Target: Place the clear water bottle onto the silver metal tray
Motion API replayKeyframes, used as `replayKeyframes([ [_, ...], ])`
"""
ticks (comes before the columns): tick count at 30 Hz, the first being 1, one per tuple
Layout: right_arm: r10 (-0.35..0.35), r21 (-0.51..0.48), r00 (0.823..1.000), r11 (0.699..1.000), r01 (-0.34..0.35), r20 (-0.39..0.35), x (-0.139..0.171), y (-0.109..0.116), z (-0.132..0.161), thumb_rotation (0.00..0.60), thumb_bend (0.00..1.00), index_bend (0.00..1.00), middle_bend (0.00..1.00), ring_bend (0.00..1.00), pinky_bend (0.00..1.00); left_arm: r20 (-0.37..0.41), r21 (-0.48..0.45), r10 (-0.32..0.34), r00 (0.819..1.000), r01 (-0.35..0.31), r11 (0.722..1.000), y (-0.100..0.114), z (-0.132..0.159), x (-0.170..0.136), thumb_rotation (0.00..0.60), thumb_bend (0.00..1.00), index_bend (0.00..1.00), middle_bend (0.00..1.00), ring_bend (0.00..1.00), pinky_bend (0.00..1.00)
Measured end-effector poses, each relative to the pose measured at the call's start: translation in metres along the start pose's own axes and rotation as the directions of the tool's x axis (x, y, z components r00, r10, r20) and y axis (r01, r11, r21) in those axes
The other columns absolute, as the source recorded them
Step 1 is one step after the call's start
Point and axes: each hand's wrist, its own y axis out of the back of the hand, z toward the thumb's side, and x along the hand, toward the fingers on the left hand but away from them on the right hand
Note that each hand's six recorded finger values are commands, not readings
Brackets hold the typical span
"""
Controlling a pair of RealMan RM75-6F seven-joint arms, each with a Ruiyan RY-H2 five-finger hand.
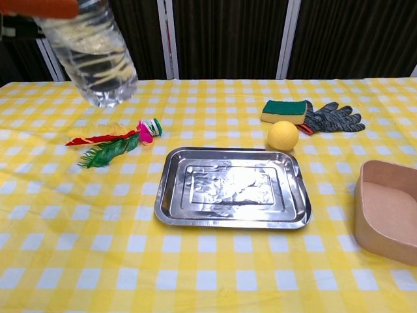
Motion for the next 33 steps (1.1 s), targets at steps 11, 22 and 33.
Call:
replayKeyframes([
  [11, 0.001, 0.004, 1.000, 1.000, -0.001, 0.011, -0.002, -0.001, -0.003, 0.600, 0.05, 0.05, 0.00, 0.00, 0.00, -0.168, -0.012, -0.029, 0.985, 0.027, 1.000, 0.000, -0.093, 0.016, 0.600, 0.43, 0.50, 0.45, 0.00, 0.00],
  [22, 0.011, 0.001, 1.000, 1.000, -0.011, -0.003, -0.002, -0.004, 0.002, 0.600, 0.05, 0.05, 0.00, 0.00, 0.00, -0.092, -0.116, -0.063, 0.994, 0.052, 0.992, -0.040, -0.096, 0.037, 0.600, 0.45, 0.52, 0.46, 0.00, 0.00],
  [33, -0.005, -0.015, 1.000, 1.000, 0.005, 0.001, -0.002, 0.003, -0.003, 0.600, 0.05, 0.05, 0.00, 0.00, 0.00, -0.057, -0.062, -0.172, 0.983, 0.168, 0.984, -0.112, -0.080, 0.078, 0.600, 0.45, 0.51, 0.46, 0.00, 0.00],
])
